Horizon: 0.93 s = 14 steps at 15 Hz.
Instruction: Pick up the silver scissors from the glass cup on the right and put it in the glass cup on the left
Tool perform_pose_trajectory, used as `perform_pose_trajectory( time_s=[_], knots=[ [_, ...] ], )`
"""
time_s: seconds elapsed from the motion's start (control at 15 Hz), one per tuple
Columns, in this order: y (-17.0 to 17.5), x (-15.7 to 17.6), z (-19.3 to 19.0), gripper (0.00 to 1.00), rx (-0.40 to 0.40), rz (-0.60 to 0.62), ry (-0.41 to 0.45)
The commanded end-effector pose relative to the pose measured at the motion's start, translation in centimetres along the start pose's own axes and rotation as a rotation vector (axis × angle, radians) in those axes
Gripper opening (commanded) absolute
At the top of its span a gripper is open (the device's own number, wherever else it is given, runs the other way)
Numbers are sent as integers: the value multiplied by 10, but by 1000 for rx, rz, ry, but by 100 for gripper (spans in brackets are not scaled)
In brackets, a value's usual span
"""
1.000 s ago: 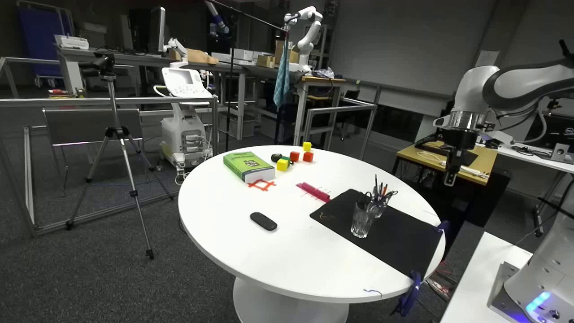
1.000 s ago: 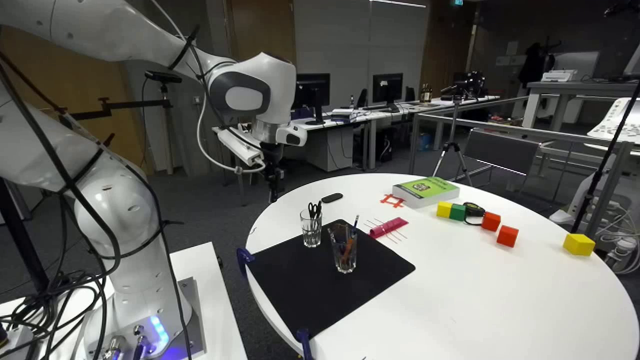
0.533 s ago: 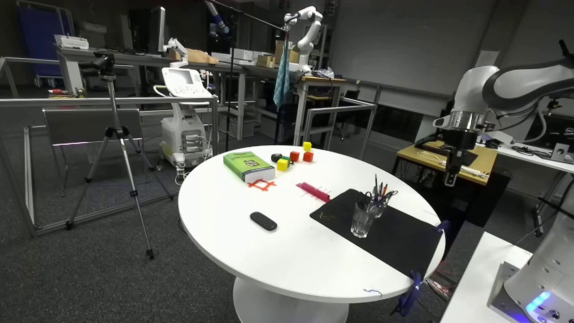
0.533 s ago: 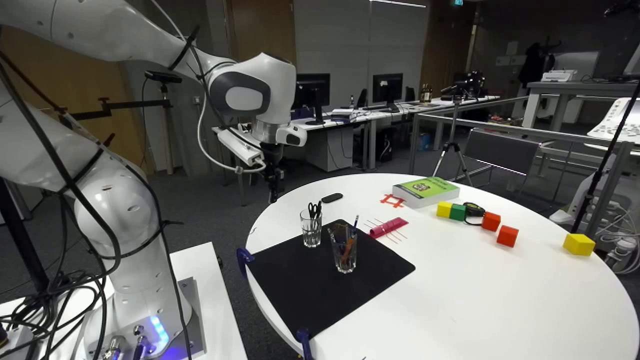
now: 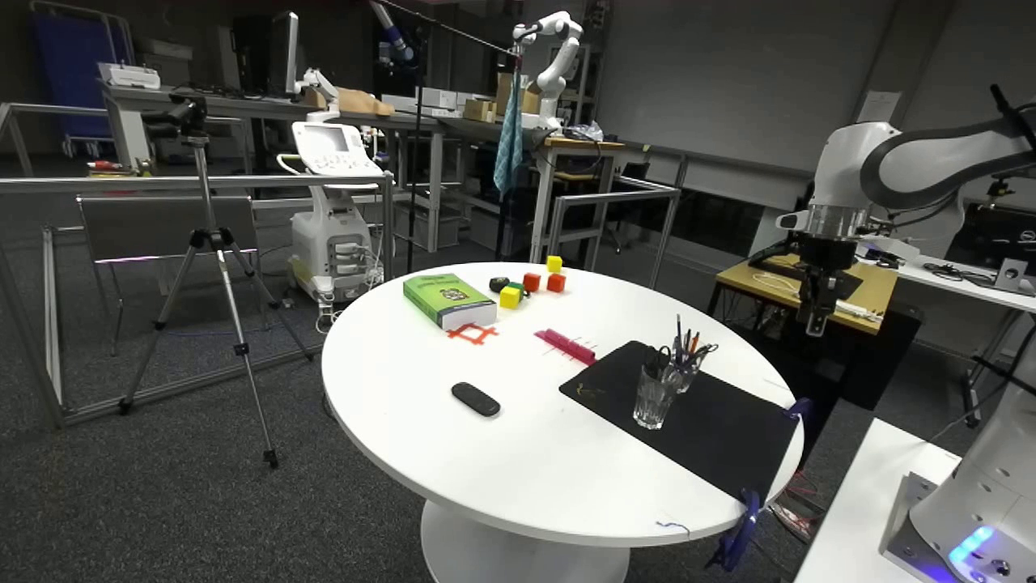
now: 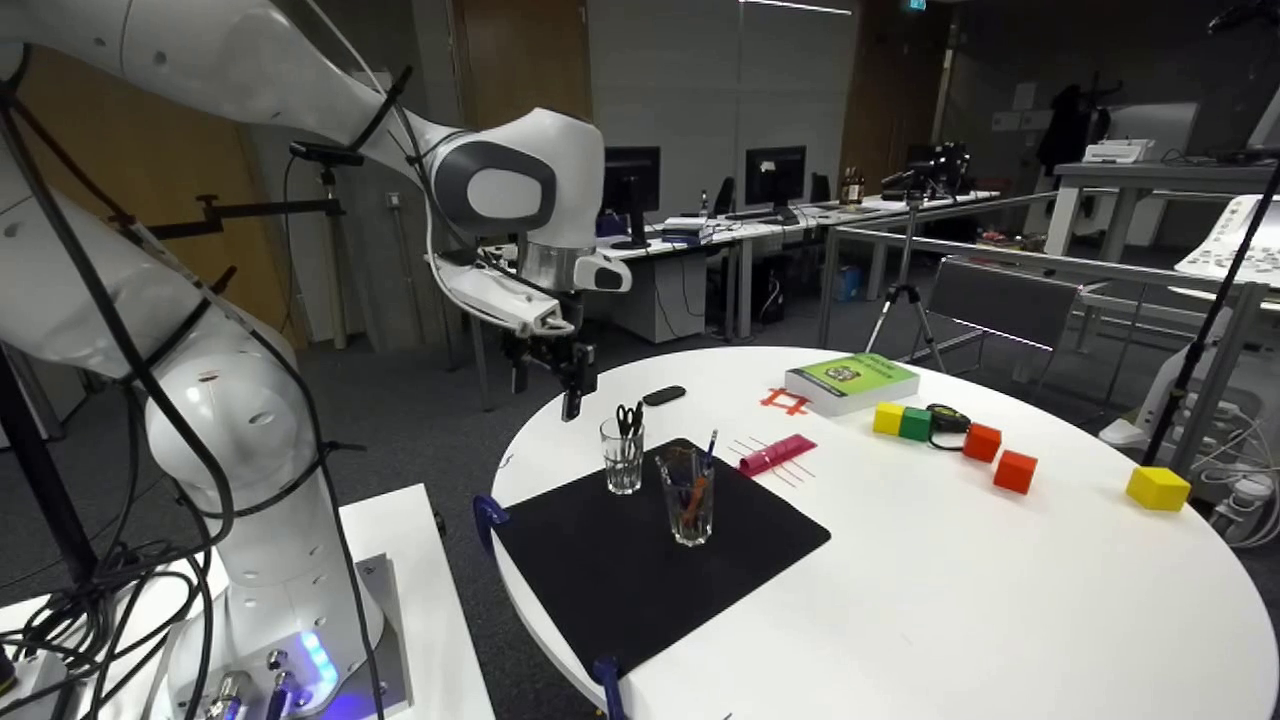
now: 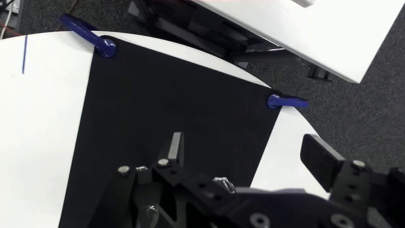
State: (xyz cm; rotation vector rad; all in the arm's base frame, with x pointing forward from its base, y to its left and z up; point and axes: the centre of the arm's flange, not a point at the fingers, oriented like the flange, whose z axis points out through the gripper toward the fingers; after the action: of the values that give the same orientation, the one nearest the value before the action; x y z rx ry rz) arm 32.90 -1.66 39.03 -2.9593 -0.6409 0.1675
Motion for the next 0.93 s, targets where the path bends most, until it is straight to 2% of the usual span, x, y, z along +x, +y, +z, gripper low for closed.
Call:
perform_pose_trajectory(
  time_s=[0.0, 0.13, 0.4, 0.73, 0.87],
  knots=[
    [35, 18, 0, 100, -88, -87, -11],
    [47, 27, 4, 100, -136, -145, 4],
    [65, 44, 12, 100, -180, -267, 38],
    [89, 60, 27, 100, -164, -299, 64],
    [97, 66, 30, 100, -124, -246, 77]
  ],
)
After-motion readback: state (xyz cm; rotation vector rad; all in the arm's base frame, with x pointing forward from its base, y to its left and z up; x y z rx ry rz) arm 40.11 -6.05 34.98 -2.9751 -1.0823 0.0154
